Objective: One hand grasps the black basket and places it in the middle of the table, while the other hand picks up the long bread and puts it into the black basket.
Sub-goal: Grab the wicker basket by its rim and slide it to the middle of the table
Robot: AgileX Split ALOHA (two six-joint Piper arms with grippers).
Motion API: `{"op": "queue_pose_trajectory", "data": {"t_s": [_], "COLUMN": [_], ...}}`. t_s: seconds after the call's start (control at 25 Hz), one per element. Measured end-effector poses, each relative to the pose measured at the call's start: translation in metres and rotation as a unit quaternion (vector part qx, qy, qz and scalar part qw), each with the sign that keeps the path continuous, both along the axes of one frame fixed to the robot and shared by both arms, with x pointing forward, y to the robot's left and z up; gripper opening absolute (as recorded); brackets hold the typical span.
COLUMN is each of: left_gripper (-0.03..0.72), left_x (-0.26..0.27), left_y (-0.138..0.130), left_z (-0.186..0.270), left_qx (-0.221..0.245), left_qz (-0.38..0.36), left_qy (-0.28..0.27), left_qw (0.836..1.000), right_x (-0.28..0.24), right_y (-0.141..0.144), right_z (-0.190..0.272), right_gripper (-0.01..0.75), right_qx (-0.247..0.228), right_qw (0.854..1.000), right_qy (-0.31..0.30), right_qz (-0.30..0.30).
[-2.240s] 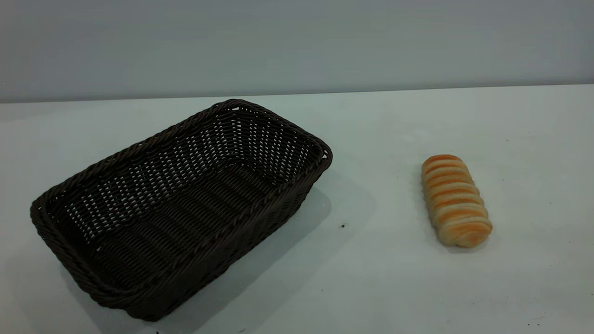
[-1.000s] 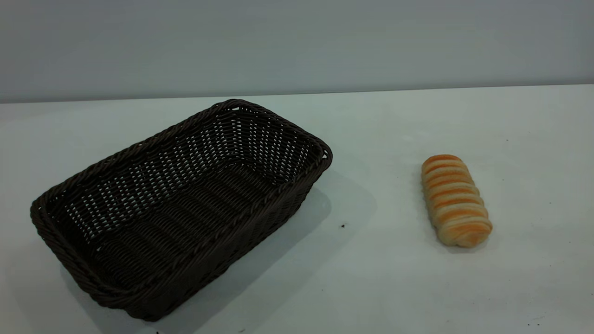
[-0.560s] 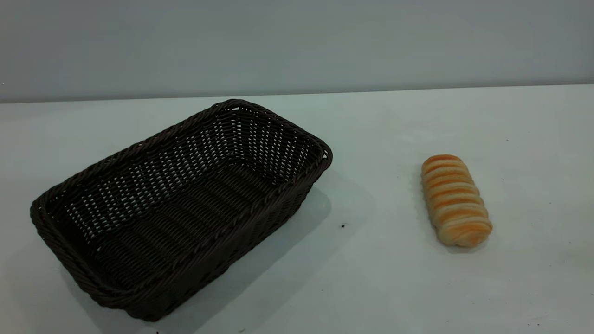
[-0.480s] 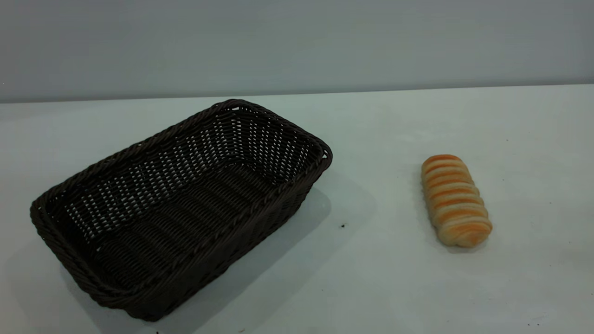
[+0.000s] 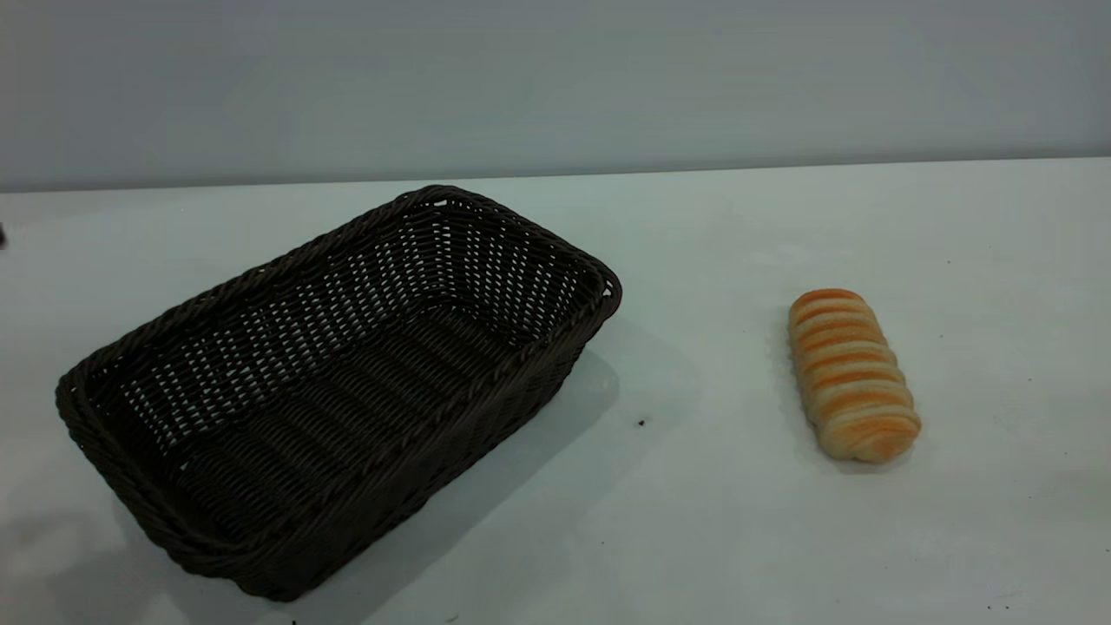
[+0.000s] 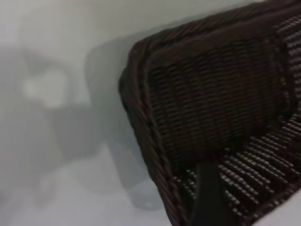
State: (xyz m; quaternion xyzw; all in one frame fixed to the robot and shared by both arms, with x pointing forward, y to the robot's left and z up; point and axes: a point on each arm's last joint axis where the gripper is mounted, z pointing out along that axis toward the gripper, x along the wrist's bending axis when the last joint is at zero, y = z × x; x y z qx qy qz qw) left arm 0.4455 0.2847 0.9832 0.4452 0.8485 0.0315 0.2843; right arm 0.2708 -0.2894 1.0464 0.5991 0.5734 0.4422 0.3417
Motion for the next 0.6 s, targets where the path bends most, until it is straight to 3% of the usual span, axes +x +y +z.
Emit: {"op": "queue_pose_trajectory", "data": {"t_s": [0.6], "left_gripper": [0.526], "left_x": [0.023], "left_y": [0.003], "left_z": [-0.050], "left_qx": [0.013], "left_qz": [0.016], "left_qy": [0.074], "left_qw": [0.997], "right_x": [0.001], "right_y": [0.000], "right_z": [0.002], "right_gripper": [0.399], "right_qx": [-0.005], "right_qw": [1.000], "right_qy": [-0.015], "right_qz": [0.001]}}
